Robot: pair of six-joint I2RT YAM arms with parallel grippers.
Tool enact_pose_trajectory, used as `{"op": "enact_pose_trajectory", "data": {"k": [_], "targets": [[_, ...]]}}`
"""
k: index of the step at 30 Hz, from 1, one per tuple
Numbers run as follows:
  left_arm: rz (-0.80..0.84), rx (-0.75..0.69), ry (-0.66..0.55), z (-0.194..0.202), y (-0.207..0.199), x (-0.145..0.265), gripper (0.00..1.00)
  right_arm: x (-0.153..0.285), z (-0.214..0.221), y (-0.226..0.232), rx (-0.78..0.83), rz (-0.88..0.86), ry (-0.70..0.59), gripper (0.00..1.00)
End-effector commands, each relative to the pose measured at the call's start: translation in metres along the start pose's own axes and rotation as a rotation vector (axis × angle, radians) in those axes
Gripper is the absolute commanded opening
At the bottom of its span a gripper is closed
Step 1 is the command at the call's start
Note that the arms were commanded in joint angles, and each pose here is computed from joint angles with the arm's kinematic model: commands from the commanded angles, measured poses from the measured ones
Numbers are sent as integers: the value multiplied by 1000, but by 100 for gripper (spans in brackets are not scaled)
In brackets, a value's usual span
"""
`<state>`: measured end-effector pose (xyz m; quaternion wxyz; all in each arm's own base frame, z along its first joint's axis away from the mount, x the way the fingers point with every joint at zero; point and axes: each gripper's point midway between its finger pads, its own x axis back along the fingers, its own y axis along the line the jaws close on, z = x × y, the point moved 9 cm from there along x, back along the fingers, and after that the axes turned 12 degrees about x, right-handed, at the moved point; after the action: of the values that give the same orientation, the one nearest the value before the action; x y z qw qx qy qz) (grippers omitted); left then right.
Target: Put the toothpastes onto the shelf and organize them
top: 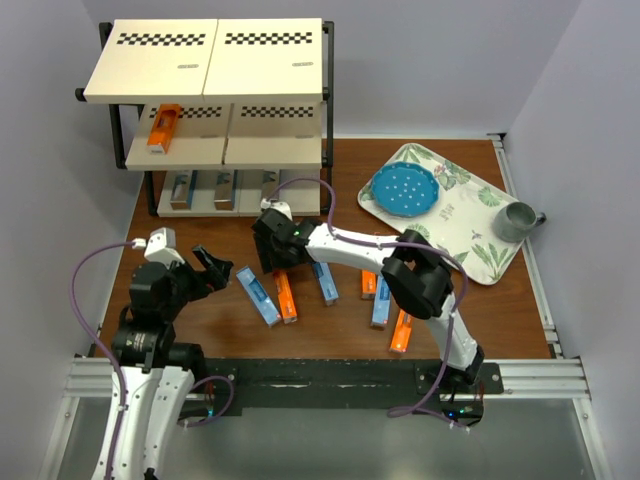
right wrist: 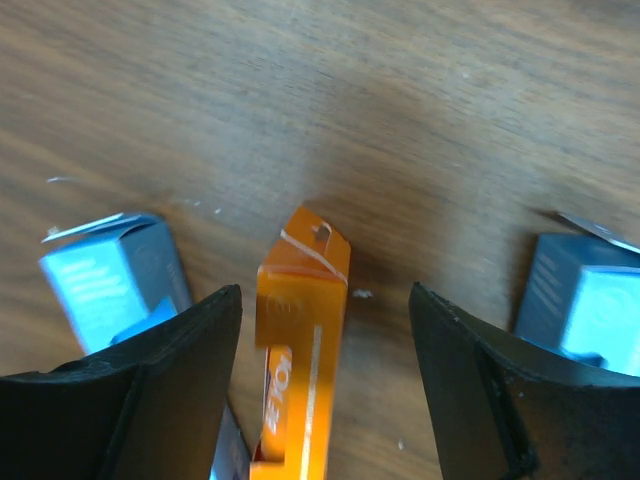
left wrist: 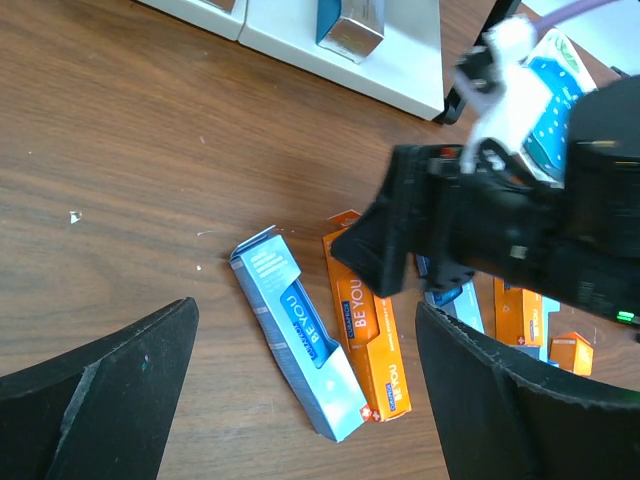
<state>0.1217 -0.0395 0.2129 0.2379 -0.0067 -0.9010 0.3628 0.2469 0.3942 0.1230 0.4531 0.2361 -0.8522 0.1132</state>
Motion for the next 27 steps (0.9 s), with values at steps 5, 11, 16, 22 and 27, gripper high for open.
{"op": "enact_pose_trajectory", "data": {"k": [5, 11, 16, 22, 27], "targets": [[47, -26, -8, -3, -9, 2, 95, -6, 6, 8, 55, 113, 43, 66], [86, -51, 23, -1, -12, -1, 96, -8, 15, 7, 92, 121, 80, 61], [183, -67, 52, 2, -19, -5, 96, 2, 16, 4, 104, 118, 86, 49], [296, -41, 116, 9, -25, -16, 96, 29, 10, -5, 34, 52, 40, 39], [351, -90, 98, 2, -35, -16, 97, 62, -5, -23, -135, -63, -58, 38]]}}
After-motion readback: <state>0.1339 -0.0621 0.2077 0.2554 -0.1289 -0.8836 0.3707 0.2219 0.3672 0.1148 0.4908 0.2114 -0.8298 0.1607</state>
